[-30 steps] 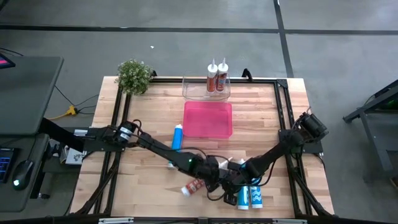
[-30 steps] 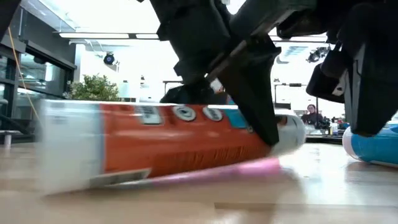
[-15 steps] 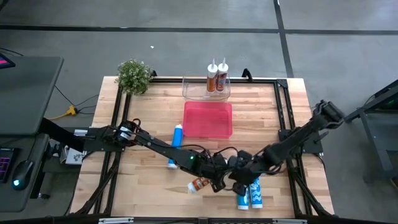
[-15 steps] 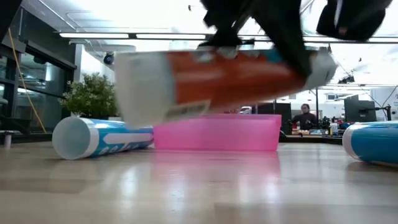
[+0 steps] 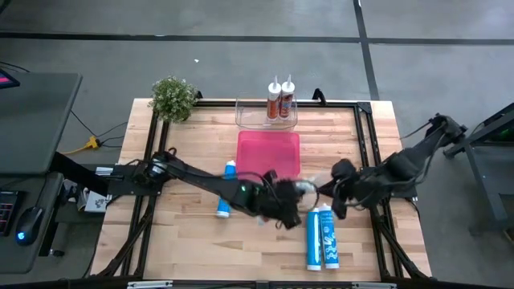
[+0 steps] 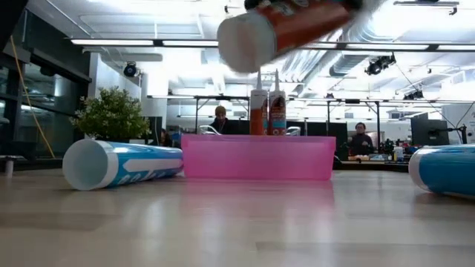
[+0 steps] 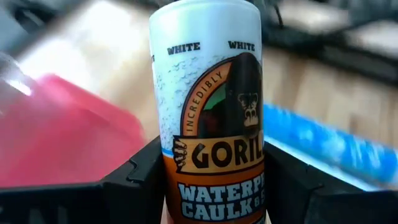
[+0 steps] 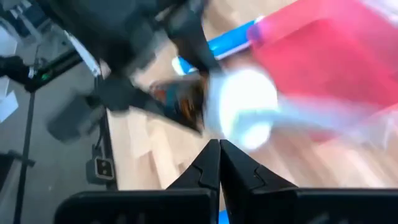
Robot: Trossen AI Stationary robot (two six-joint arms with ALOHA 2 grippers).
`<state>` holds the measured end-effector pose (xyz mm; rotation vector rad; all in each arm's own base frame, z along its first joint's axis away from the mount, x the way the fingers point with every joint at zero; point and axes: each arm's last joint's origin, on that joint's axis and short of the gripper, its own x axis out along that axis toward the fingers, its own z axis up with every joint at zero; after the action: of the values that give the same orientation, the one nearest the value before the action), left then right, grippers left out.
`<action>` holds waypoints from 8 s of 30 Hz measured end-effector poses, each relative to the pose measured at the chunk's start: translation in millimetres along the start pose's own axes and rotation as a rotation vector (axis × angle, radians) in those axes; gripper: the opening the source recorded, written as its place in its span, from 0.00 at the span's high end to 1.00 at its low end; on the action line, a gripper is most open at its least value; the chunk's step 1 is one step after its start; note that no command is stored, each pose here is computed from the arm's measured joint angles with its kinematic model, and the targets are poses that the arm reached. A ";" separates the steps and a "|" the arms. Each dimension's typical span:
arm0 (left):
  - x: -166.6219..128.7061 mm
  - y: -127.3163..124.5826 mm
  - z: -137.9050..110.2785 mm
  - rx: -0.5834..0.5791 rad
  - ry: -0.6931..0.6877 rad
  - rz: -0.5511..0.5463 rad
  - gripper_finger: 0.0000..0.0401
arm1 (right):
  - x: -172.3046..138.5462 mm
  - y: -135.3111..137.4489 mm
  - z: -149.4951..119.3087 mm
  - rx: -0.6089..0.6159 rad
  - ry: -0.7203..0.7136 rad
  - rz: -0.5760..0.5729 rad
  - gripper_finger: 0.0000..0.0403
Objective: Pick & place silicon tubes, Sealant and Lysol wipes
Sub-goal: Put the orange sealant into the transparent container, then put the left blue sealant into the red container
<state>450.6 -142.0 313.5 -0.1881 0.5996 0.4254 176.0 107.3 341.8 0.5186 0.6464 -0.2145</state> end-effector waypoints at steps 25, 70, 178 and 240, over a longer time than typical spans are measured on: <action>-8.3 130.7 96.5 -0.263 -0.323 0.409 0.55 | -28.7 -26.4 0.3 -0.204 0.008 -0.059 1.00; 74.6 222.9 57.7 -0.449 -0.531 1.088 0.55 | -29.7 -38.6 -6.4 -0.297 0.075 -0.177 1.00; -47.3 155.1 71.8 -0.314 -0.405 0.672 0.48 | -26.3 -39.7 -6.5 -0.340 0.091 -0.208 1.00; 16.5 103.7 -69.4 -0.728 0.930 0.606 0.12 | -46.9 -54.9 -6.5 -0.364 0.146 -0.137 1.00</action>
<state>382.2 -63.8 242.4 -0.9453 1.4102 1.1626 117.0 65.4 345.0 0.1406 0.8439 -0.1831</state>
